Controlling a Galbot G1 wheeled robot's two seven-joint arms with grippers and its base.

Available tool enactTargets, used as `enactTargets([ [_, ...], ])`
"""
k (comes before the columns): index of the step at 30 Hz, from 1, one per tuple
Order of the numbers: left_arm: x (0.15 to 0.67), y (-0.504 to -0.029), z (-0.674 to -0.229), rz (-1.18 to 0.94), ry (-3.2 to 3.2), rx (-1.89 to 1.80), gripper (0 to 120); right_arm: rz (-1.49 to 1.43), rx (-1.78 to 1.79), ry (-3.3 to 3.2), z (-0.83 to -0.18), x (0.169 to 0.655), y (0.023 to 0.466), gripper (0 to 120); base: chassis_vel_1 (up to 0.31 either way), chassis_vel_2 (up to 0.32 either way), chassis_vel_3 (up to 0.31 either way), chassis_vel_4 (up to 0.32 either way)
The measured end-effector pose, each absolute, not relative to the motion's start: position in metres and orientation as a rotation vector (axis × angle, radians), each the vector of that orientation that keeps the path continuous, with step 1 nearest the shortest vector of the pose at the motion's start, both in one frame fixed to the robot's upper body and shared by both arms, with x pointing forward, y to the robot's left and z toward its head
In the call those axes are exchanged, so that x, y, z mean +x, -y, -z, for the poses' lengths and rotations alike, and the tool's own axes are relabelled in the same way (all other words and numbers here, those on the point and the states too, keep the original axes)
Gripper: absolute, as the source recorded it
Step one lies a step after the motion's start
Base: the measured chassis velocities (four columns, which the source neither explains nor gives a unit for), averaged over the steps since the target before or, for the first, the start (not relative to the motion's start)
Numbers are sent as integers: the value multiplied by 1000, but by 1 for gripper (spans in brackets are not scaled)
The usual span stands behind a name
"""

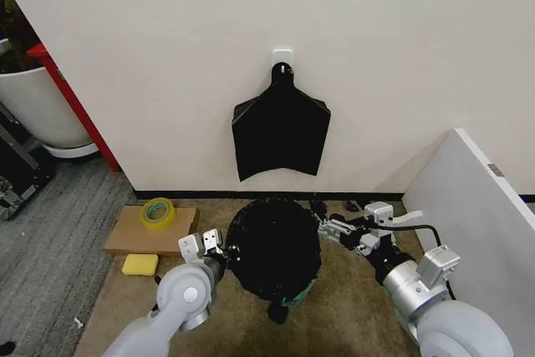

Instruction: Place the garbage bag over the trash bin.

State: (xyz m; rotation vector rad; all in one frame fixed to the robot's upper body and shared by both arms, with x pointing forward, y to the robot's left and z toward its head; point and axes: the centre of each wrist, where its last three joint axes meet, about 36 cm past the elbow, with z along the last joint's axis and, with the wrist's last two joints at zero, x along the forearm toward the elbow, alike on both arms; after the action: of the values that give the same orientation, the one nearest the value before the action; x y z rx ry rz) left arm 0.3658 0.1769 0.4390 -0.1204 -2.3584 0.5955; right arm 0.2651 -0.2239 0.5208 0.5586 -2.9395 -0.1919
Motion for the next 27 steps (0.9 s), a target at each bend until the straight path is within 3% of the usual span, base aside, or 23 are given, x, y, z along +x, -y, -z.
enactTargets([
  [2, 364, -176, -442, -603, 2375, -134, 43, 191, 559, 2939, -521, 265, 224, 100, 0, 0, 0, 0],
  [16, 335, -179, -470, -553, 2541, -271, 98, 225, 544, 2987, -529, 262, 223, 100, 0, 0, 0, 0],
  [27, 281, -196, -427, -178, 3156, -217, 100, 177, 290, 3253, -478, 253, 229, 100, 0, 0, 0, 0],
])
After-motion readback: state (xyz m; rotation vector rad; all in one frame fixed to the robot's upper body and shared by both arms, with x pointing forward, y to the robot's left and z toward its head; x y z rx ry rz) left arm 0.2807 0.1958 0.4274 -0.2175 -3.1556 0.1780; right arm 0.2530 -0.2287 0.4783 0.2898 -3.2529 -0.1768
